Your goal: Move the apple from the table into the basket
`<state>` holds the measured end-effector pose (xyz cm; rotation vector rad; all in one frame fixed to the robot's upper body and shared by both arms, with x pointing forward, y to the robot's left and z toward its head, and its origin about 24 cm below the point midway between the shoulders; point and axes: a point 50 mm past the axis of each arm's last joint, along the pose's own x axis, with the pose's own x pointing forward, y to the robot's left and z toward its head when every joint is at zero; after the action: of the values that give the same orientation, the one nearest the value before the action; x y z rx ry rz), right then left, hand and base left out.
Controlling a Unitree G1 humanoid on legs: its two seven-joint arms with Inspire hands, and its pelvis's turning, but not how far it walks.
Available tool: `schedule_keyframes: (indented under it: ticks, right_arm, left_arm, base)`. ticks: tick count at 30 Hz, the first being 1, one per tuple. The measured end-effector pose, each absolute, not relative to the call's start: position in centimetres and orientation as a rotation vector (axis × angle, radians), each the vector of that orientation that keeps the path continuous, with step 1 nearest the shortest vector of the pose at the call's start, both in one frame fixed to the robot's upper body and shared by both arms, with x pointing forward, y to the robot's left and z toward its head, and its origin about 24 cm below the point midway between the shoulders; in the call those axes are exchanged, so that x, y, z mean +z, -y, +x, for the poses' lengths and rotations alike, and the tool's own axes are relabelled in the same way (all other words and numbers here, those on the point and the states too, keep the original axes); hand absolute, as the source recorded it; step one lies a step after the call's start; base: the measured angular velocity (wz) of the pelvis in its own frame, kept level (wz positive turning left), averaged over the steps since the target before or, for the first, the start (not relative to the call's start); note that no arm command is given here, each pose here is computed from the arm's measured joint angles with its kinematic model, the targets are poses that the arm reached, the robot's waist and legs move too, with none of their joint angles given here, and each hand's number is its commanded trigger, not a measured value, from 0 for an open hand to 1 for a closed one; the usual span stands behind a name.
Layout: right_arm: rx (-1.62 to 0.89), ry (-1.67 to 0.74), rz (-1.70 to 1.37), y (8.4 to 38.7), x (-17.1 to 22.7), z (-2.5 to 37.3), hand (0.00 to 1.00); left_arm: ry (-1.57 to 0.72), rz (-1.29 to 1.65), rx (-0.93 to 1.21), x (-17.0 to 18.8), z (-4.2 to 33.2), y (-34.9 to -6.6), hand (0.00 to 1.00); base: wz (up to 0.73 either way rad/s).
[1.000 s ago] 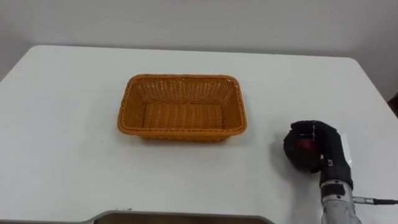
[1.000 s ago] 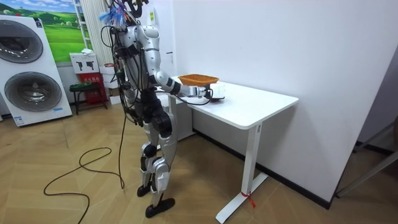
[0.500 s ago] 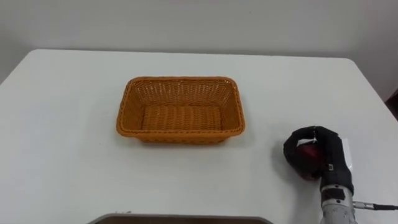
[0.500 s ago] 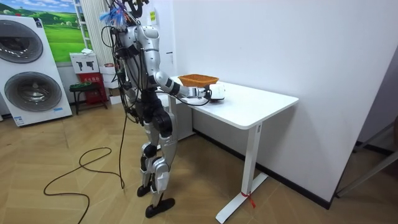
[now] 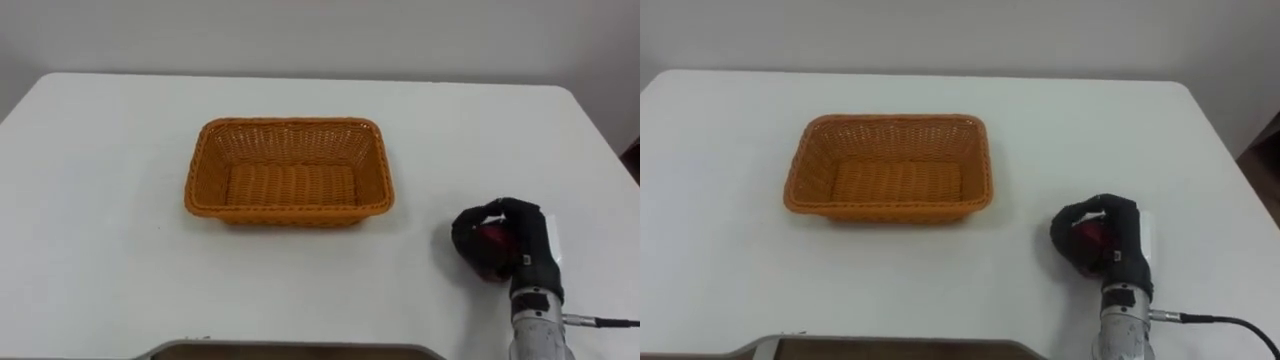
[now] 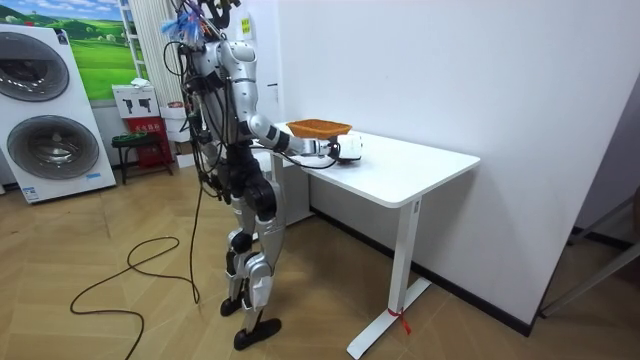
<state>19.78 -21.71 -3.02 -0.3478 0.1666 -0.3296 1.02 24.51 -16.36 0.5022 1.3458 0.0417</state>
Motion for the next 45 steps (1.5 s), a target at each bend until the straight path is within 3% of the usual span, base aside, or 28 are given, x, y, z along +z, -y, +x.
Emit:
schedule_keyframes:
  ticks: [7,15,29,35,36,37,38,45]
  right_arm:
    - [-0.389,0.091,-0.309,21.0,2.3,22.7,1.00]
    - [-0.375,0.227,-0.335,21.3,5.5,24.9,1.00]
    - [-0.253,0.270,-0.336,19.8,7.1,26.8,1.00]
    - [-0.136,0.302,-0.352,17.6,8.0,27.2,1.00]
    - [-0.109,0.298,-0.358,17.2,8.0,27.3,0.67]
    - [-0.090,0.300,-0.373,16.8,8.0,27.4,0.13]
    - [-0.079,0.302,-0.378,16.7,8.0,27.4,0.01]
    - [0.004,0.302,-0.399,15.5,8.4,28.0,0.00]
  left_arm:
    - [-1.361,0.502,-0.010,-16.4,0.8,-24.4,0.00]
    - [-1.371,0.502,-0.045,-16.5,0.7,-24.4,0.00]
    - [-1.361,0.506,-0.079,-16.4,1.7,-24.5,0.00]
    - [-1.365,0.515,-0.089,-16.5,1.8,-24.4,0.00]
    - [-1.367,0.520,-0.091,-16.5,1.8,-24.4,0.00]
    - [-1.370,0.523,-0.089,-16.5,1.7,-24.5,0.00]
    - [-1.370,0.523,-0.088,-16.5,1.8,-24.5,0.00]
    - [-1.354,0.542,-0.057,-16.2,2.4,-25.1,0.00]
  base:
    - [0.04]
    - [0.03]
    - [0.06]
    - [-0.01]
    - [0.00]
    - [0.00]
    - [0.10]
    - [-0.06]
